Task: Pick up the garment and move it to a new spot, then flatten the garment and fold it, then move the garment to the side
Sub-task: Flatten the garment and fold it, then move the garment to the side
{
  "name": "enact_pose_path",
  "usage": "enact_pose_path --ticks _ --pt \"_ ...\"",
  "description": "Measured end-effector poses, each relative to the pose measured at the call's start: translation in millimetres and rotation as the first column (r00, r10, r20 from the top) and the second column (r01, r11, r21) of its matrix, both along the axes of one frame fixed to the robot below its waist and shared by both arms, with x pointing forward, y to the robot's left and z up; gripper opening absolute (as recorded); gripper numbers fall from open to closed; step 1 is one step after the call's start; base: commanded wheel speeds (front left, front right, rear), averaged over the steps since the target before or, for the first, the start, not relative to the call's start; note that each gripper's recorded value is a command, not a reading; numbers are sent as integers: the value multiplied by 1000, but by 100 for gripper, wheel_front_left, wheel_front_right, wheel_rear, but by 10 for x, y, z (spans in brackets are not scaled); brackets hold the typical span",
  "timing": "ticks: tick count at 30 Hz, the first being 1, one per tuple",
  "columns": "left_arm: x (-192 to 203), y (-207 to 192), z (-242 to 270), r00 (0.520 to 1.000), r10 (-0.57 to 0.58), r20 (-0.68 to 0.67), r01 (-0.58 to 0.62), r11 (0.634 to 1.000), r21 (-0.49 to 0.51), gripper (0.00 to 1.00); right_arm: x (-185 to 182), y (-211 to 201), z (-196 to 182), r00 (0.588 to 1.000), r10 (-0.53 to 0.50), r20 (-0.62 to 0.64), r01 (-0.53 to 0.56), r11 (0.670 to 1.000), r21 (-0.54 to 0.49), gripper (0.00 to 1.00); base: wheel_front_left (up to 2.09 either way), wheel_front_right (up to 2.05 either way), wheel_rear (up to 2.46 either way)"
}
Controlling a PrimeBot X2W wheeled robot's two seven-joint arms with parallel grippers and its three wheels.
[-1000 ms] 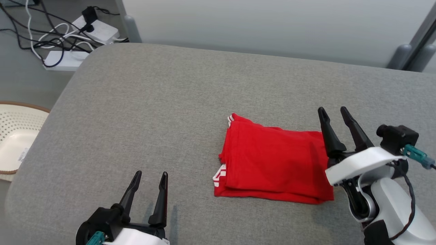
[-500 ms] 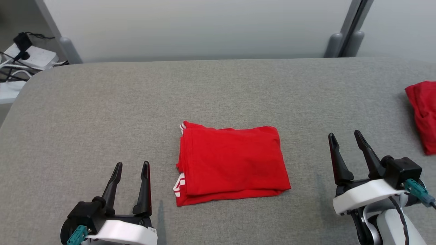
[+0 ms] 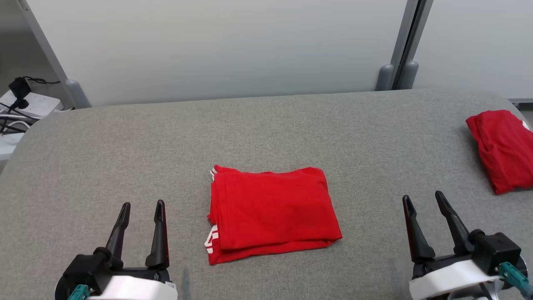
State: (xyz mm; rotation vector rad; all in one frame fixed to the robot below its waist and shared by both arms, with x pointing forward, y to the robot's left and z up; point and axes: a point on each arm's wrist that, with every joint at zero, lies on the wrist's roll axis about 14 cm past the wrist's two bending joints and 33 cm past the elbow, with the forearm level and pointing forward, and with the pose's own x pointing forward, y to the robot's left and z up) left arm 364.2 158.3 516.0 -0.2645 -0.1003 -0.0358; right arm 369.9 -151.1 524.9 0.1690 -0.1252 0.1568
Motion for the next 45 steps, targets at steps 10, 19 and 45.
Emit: enact_pose_path --ticks 10,19,45 --pt "-152 59 91 999 10 34 -12 999 49 100 -230 -4 -94 1000 -10 -23 10 1000 14 100 0 0 0" --pt "-213 52 99 999 8 38 -10 998 66 100 -300 32 -88 1000 -6 -21 6 1000 25 100 0 0 0" --pt "-239 59 -26 1000 5 0 -5 998 68 100 -312 93 -50 1000 9 -9 -9 999 32 100 0 0 0"
